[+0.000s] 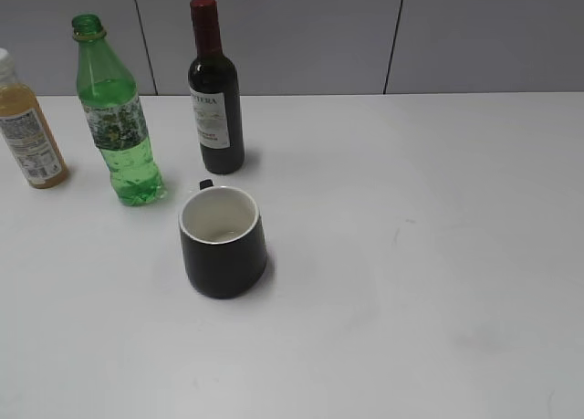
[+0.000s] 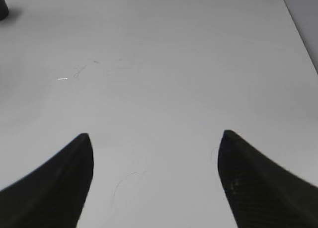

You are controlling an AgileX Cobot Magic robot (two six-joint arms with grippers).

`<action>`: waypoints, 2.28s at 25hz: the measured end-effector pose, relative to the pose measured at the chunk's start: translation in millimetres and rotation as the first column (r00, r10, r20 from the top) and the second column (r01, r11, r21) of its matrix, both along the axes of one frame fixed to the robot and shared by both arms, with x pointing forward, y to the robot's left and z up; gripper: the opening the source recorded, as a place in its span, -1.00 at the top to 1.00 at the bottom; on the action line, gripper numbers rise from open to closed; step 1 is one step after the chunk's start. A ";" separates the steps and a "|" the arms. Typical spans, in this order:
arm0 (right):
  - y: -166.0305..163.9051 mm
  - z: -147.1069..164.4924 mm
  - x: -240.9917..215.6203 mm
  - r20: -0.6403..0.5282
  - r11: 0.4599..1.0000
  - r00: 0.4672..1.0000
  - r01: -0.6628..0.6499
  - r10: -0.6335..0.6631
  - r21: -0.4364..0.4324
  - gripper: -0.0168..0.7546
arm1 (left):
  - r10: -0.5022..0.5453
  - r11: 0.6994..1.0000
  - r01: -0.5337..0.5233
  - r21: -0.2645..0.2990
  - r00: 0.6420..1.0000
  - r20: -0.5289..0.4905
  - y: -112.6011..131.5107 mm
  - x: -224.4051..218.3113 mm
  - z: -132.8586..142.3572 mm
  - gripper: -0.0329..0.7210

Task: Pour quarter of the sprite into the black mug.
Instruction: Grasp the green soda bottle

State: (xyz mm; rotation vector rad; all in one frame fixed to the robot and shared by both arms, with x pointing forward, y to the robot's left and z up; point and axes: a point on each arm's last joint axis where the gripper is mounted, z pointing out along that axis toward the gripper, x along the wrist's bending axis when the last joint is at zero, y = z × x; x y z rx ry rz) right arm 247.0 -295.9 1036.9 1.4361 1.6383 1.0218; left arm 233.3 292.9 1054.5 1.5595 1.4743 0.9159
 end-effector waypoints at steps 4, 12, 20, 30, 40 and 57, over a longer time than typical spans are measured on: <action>0.0 0.0 0.0 0.000 1.000 1.000 0.000 0.000 0.000 -0.58 | 0.000 1.000 0.000 0.000 1.000 0.000 0.0 0.0 0.0 -0.53; 0.0 0.0 0.0 0.000 1.000 1.000 0.000 0.000 0.000 -0.58 | 0.000 1.000 0.000 0.000 1.000 0.000 0.0 0.0 0.0 -0.53; 0.0 0.0 0.0 0.000 1.000 1.000 0.000 0.000 0.000 -0.58 | 0.000 1.000 0.000 0.000 1.000 0.000 0.0 0.0 0.0 -0.53; 0.0 0.0 0.0 0.000 1.000 1.000 0.000 0.000 0.000 -0.58 | 0.000 1.000 0.000 0.000 1.000 0.000 0.0 0.0 0.0 -0.53; 0.0 0.0 0.0 0.000 1.000 1.000 0.000 0.000 0.000 -0.58 | 0.000 1.000 0.000 0.000 1.000 0.000 0.0 0.0 0.0 -0.53; 0.0 0.0 0.0 0.000 1.000 1.000 0.000 0.000 0.000 -0.58 | -0.017 0.999 0.018 -0.028 0.999 0.030 -2.6 0.1 3.8 -0.82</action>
